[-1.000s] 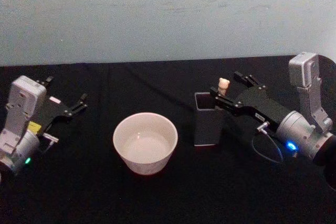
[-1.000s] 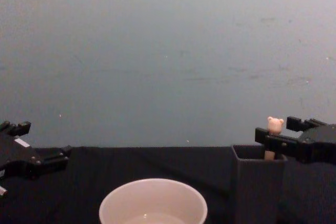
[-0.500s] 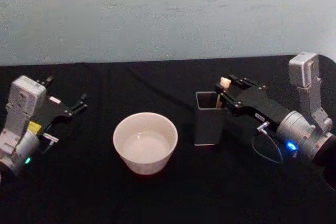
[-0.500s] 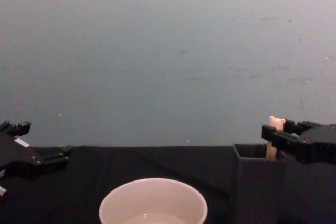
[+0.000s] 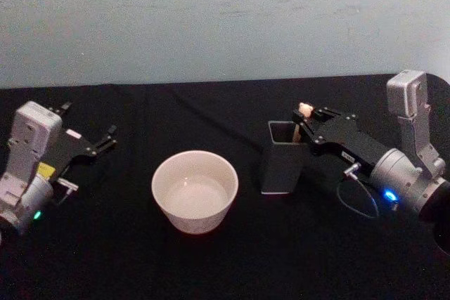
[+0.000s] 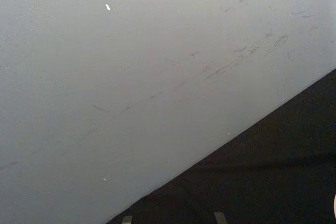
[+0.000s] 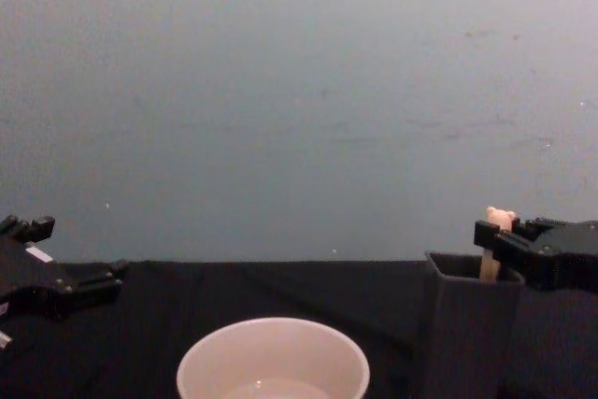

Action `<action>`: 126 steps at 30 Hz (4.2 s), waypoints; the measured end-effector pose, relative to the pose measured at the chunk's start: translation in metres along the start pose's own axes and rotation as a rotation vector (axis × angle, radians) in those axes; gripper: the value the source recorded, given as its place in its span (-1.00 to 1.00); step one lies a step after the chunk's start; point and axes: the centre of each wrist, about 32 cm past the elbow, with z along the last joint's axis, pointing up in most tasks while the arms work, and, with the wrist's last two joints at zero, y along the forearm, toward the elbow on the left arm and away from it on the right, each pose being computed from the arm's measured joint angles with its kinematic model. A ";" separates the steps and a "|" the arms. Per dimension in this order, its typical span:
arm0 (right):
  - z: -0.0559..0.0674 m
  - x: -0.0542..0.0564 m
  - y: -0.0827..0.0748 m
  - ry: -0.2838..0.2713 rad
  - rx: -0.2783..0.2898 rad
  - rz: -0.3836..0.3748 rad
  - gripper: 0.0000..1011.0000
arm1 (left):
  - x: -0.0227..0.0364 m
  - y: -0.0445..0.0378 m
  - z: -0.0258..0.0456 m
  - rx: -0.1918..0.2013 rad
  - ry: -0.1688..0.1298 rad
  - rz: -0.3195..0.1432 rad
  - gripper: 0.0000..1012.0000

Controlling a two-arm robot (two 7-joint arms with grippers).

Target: Pick up the stirring spoon with one hand, stir inside the cup, then place it back in its original position.

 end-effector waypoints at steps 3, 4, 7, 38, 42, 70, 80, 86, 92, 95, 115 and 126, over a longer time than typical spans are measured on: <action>0.000 0.000 0.000 0.000 0.000 0.000 -0.56 | 0.0000 0.0000 0.0000 0.000 0.000 0.000 0.98; 0.000 0.000 0.000 0.001 0.001 0.005 -0.56 | 0.0000 0.0000 0.0000 0.000 0.000 0.000 0.98; 0.001 0.000 0.001 0.011 0.006 0.019 -0.56 | 0.0000 0.0000 0.0000 0.000 0.000 0.000 0.98; 0.060 0.007 0.000 0.094 0.237 0.037 -0.56 | 0.0000 0.0000 0.0000 0.000 0.000 0.000 0.98; 0.064 0.005 0.005 0.092 0.258 0.047 -0.56 | 0.0000 0.0000 0.0000 0.000 0.000 0.000 0.98; 0.053 -0.038 0.051 0.009 0.161 0.336 -0.56 | 0.0000 0.0000 0.0000 0.000 0.000 0.000 0.98; 0.036 -0.048 0.051 -0.006 0.113 0.389 -0.56 | 0.0000 0.0000 0.0000 0.000 0.000 0.000 0.98; 0.028 -0.053 0.052 0.002 0.092 0.413 -0.56 | 0.0000 0.0000 0.0000 0.000 0.000 0.000 0.98; 0.021 -0.058 0.056 -0.004 0.061 0.435 -0.56 | 0.0000 0.0000 0.0000 0.000 0.000 0.000 0.98; 0.018 -0.060 0.059 -0.006 0.047 0.443 -0.56 | 0.0000 0.0000 0.0000 0.000 0.000 0.000 0.98; 0.015 -0.066 0.093 -0.002 0.034 0.373 -0.56 | 0.0000 0.0000 0.0000 0.000 0.000 0.000 0.98; 0.015 -0.054 0.083 -0.014 0.031 0.315 -0.56 | 0.0000 0.0000 0.0000 0.000 0.000 0.000 0.98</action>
